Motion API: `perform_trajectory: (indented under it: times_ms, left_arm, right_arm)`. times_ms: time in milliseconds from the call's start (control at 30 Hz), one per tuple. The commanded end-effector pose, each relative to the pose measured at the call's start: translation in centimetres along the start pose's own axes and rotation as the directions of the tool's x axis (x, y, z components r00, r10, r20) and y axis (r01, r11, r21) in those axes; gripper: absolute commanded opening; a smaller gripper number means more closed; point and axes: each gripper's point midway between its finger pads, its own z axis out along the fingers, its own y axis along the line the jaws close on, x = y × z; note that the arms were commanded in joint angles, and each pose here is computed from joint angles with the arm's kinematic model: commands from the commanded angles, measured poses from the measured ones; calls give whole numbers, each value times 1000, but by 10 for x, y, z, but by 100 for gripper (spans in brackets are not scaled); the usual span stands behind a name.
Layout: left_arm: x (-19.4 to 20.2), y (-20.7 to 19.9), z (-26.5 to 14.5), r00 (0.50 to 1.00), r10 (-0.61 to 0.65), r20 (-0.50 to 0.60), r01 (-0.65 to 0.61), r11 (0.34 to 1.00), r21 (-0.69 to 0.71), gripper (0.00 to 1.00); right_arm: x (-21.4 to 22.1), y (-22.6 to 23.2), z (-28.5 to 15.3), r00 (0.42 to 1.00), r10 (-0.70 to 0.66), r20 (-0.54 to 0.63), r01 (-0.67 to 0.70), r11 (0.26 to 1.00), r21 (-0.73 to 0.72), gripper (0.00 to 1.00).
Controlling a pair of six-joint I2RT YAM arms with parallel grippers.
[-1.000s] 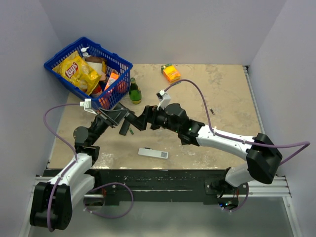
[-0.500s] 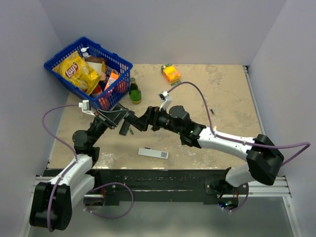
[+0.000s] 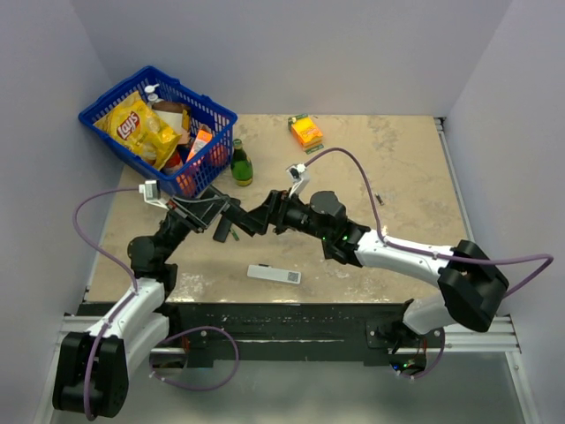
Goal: Load the batteries into the remote control
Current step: Load the battery into the remote control.
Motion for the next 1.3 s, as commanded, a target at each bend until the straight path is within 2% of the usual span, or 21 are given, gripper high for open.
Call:
perform_trajectory:
  times_ms: [0, 200, 700, 867, 1033, 1267]
  left_arm:
    - [-27, -63, 2, 992, 67, 108, -88, 974, 207, 0]
    - [-25, -57, 5, 994, 70, 88, -86, 978, 192, 0]
    - [-22, -60, 12, 995, 92, 40, -98, 975, 201, 0]
    - [-17, -42, 12, 996, 91, 21, -93, 986, 140, 0]
    - [-8, -7, 10, 998, 69, -4, -69, 997, 21, 0]
    - [-4, 8, 11, 997, 79, -21, -80, 997, -15, 0]
  right_arm:
    - [25, -40, -2, 996, -14, -83, 21, 996, 84, 88]
    - [24, -18, 1, 993, -78, -88, 78, 997, -7, 88]
    - [40, -11, 11, 985, -83, -151, 76, 996, -53, 88]
    - [31, -11, 12, 984, -113, -136, 110, 994, -27, 89]
    - [19, -10, 13, 979, -157, -128, 160, 987, 12, 91]
    - [5, -3, 10, 971, -206, -120, 211, 977, 29, 93]
